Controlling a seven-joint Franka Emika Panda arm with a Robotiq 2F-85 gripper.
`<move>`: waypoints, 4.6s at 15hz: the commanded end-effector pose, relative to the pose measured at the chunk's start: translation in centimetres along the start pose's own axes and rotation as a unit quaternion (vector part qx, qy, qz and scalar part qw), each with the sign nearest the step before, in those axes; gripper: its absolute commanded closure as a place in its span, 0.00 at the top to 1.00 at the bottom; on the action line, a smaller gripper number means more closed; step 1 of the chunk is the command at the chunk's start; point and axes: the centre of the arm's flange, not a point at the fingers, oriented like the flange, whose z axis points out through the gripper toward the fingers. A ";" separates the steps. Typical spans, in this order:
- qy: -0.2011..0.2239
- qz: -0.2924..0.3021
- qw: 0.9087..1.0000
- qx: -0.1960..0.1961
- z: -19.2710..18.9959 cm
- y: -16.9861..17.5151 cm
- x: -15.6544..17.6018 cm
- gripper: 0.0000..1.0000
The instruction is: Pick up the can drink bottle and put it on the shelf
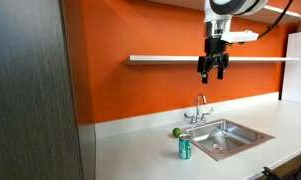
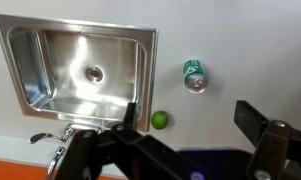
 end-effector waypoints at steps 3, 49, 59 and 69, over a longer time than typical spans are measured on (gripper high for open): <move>-0.001 0.000 1.000 0.000 0.0 0.0 0.0 1.00; -0.046 0.023 0.998 0.037 8.0 -4.0 1.6 1.00; -0.067 0.055 0.996 0.032 14.5 -6.9 0.9 1.00; -0.045 0.074 0.996 0.036 22.6 -7.4 1.9 1.00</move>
